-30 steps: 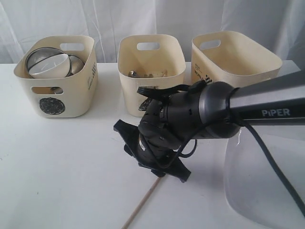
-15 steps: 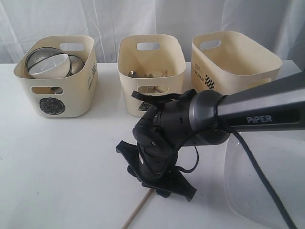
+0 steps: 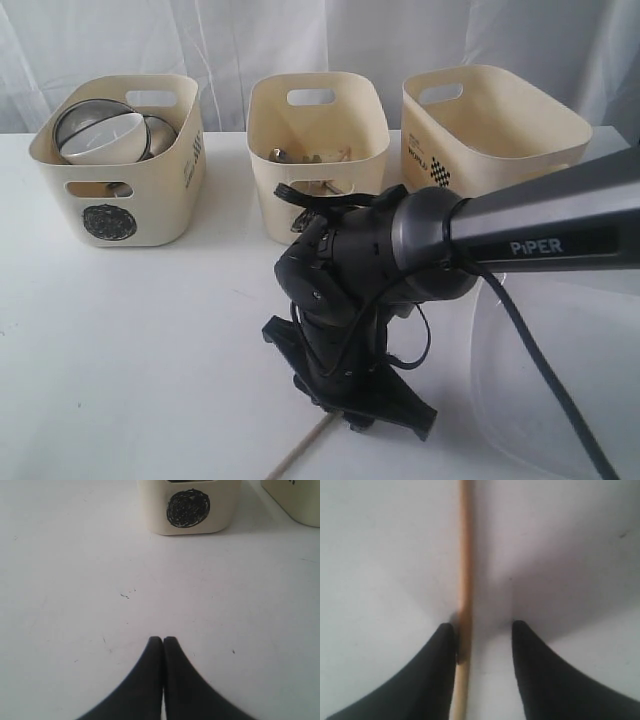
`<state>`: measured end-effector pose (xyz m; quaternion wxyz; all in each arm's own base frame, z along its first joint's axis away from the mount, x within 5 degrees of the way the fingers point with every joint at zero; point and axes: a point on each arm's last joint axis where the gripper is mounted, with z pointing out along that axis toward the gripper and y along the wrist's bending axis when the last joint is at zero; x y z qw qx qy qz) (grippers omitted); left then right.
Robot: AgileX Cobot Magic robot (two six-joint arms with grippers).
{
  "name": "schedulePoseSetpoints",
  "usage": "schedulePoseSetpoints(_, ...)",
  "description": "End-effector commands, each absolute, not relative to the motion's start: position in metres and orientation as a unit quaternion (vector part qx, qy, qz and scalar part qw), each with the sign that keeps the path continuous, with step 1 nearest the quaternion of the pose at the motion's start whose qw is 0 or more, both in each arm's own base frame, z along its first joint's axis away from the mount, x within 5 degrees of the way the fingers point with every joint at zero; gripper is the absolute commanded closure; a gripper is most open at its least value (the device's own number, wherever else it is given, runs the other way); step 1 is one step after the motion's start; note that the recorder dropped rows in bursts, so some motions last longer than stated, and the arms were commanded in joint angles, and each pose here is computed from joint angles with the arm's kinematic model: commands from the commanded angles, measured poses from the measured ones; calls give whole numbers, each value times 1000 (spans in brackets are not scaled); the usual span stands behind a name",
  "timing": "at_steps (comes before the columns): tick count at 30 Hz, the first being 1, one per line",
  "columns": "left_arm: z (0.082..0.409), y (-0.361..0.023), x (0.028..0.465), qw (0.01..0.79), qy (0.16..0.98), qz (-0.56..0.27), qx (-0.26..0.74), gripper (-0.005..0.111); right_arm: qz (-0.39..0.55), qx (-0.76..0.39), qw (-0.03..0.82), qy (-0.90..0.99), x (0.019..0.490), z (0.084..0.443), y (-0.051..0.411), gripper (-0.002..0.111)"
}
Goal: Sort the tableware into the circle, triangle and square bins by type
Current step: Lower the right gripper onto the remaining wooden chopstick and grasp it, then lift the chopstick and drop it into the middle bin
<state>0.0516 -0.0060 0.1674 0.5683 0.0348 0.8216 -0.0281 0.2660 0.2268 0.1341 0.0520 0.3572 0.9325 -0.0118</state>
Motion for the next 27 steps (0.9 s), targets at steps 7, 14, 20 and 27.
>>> schedulePoseSetpoints(7, 167, -7, 51, 569, 821, -35, 34, 107, -22, 327, 42, 944, 264, 117, 228, 108)
schedulePoseSetpoints(14, 167, -7, 51, 569, 821, -35, 34, 107, 30, 329, 65, 941, 271, 118, 236, 108)
schedulePoseSetpoints(20, 167, -7, 51, 569, 821, -35, 34, 107, 157, 321, 114, 927, 283, 143, 251, 108)
schedulePoseSetpoints(27, 167, -7, 51, 569, 821, -35, 34, 107, 218, 272, 178, 920, 288, 179, 252, 108)
